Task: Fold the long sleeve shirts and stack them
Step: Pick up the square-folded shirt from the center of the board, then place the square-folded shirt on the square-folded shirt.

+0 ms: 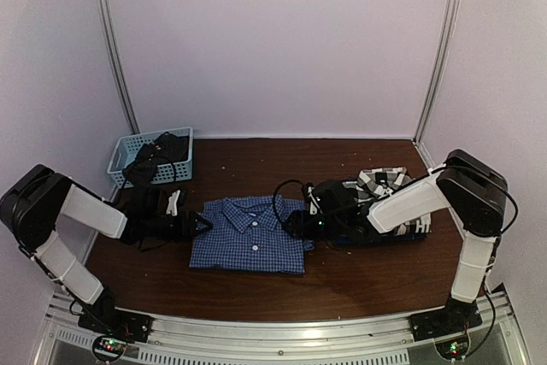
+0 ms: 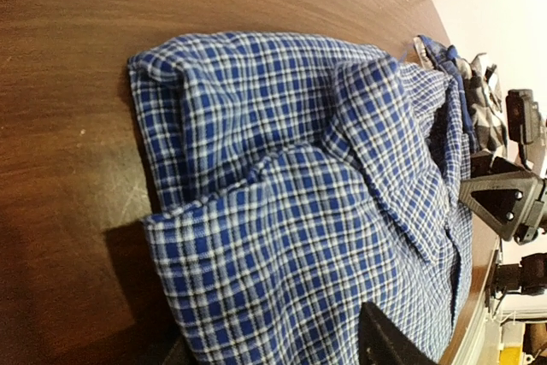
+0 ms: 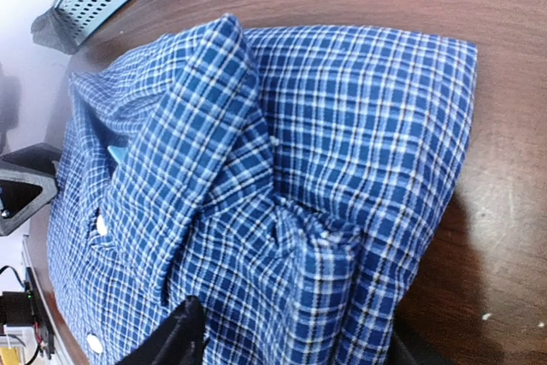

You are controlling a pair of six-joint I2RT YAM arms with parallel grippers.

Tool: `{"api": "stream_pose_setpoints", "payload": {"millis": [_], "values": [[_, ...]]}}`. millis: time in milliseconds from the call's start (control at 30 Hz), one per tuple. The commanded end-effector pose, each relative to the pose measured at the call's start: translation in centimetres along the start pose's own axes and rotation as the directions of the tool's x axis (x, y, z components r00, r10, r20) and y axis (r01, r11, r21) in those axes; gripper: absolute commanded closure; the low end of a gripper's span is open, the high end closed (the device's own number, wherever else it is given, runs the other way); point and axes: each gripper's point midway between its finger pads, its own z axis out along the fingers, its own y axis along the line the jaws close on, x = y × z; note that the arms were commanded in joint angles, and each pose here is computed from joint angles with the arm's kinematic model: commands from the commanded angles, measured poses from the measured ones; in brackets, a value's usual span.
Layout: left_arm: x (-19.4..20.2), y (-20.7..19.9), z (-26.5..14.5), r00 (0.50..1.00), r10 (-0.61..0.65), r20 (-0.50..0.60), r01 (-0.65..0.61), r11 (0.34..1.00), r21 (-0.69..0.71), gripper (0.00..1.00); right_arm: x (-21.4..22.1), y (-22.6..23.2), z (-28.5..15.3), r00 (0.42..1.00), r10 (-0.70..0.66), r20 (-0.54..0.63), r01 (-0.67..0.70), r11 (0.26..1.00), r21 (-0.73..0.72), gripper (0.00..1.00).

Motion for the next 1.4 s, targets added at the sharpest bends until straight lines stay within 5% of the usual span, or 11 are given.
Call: {"api": "stream_pose_setpoints", "payload": {"millis": [0, 267, 433, 500, 867, 1367], "values": [[3.1, 0.6, 0.5, 0.994, -0.088, -0.068, 0.091, 0.995, 0.047, 0.45, 3.8, -1.1, 1.1, 0.991, 0.078, -0.109, -0.084, 0.995, -0.046, 0.45], [2.8, -2.3, 1.8, 0.995, -0.068, -0.067, 0.079, 0.983, 0.167, 0.75, 3.2, 0.9, 1.0, 0.99, 0.095, -0.105, -0.114, 0.976, -0.187, 0.68], [1.4, -4.3, 1.9, 0.998, -0.027, -0.052, 0.038, 0.976, 0.214, 0.99, 0.5, 0.1, -1.4, 0.995, 0.09, -0.046, -0.097, 0.978, -0.187, 0.92], [0.5, -5.5, 1.7, 0.999, -0.002, -0.036, 0.011, 0.973, 0.229, 1.0, -0.8, -0.2, -2.9, 0.997, 0.073, -0.014, -0.074, 0.983, -0.169, 1.0], [-5.7, -17.2, 3.9, 0.981, 0.187, 0.046, -0.192, 0.934, 0.301, 1.0, -8.8, -4.3, -13.5, 0.988, -0.011, 0.153, 0.003, 0.999, 0.049, 1.0], [-5.9, -29.9, 16.5, 0.934, 0.358, -0.02, -0.316, 0.848, 0.425, 1.0, -13.8, -19.4, -26.5, 0.972, 0.013, 0.236, -0.125, 0.877, 0.465, 1.0]]}}
